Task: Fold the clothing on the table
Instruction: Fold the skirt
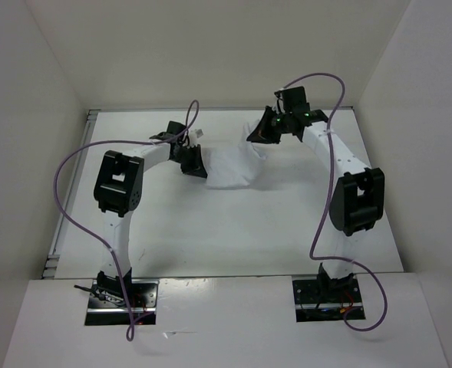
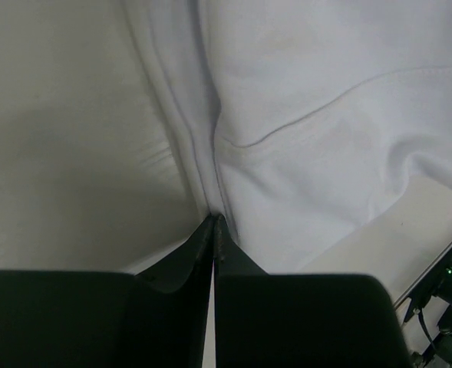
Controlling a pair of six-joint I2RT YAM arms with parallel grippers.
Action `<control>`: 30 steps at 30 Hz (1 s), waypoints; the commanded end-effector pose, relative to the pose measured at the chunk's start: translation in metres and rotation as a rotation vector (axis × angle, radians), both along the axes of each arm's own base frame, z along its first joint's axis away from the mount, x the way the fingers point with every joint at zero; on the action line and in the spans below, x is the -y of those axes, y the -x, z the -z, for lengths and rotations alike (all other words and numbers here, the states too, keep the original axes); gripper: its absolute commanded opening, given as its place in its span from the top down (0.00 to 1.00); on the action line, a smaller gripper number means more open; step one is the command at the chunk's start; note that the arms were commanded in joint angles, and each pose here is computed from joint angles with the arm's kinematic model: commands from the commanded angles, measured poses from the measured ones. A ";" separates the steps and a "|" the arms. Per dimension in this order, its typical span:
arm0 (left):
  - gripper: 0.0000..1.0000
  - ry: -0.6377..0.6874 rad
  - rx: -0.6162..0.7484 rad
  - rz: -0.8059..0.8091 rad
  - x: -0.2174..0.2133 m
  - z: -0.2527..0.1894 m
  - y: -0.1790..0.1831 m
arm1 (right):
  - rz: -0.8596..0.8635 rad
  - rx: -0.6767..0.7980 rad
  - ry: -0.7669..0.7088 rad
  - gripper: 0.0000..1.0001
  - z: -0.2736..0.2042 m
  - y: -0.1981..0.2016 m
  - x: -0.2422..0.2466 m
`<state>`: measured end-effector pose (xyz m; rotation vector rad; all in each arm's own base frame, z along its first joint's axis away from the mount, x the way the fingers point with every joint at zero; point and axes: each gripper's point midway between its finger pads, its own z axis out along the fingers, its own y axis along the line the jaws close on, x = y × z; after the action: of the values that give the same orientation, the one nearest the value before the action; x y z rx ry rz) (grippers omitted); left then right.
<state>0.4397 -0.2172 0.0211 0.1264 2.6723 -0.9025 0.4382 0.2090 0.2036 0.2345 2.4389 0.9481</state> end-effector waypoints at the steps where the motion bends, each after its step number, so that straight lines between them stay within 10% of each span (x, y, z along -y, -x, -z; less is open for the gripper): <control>1: 0.94 -0.023 -0.074 0.045 0.009 0.023 0.030 | -0.034 0.023 -0.029 1.00 -0.006 -0.011 -0.034; 30: 0.94 0.026 -0.052 0.085 0.018 -0.003 0.042 | -0.150 -0.122 0.088 1.00 0.112 -0.007 -0.137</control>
<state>0.4089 -0.2380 0.0220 0.1983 2.6894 -0.9996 0.4440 0.3209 0.0734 0.1464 2.6948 0.8468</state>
